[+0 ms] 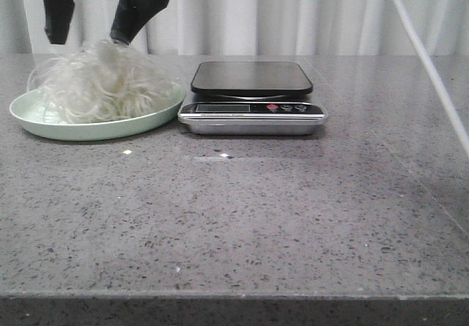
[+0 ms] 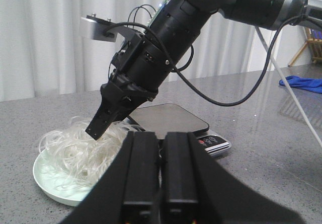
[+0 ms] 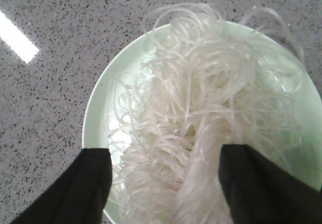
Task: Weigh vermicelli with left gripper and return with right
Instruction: 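Lift the vermicelli with the right gripper and lower it onto the plate, then open the right gripper and raise it away from the plate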
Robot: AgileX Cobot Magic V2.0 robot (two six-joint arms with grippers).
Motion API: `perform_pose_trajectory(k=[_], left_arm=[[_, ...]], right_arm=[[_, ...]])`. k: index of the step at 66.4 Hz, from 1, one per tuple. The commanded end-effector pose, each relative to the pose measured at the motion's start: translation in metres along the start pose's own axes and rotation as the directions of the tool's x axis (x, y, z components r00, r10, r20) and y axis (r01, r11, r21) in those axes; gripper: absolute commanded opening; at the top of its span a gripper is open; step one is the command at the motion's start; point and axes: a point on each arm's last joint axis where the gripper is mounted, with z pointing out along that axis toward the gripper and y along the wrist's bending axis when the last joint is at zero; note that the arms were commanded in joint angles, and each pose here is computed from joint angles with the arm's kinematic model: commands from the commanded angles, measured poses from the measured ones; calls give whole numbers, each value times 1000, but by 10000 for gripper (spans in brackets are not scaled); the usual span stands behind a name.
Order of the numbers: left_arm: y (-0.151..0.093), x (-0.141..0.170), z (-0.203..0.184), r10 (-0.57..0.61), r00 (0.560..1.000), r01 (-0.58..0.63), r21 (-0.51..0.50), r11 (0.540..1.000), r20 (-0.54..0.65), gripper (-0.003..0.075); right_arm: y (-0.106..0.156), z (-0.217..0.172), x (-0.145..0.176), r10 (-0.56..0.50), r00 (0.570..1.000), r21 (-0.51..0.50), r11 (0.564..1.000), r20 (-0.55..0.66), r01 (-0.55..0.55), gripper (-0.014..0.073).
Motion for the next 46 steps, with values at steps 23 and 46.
perform_pose_trajectory(k=[23, 46], left_arm=[[0, -16, -1, -16, 995, 16, 2, 1000, 99, 127], [0, -16, -1, -16, 994, 16, 2, 1000, 106, 127]], right_arm=[[-46, -166, -16, 12, 974, 160, 986, 228, -50, 608], [-56, -229, 30, -11, 952, 235, 970, 307, -65, 608]])
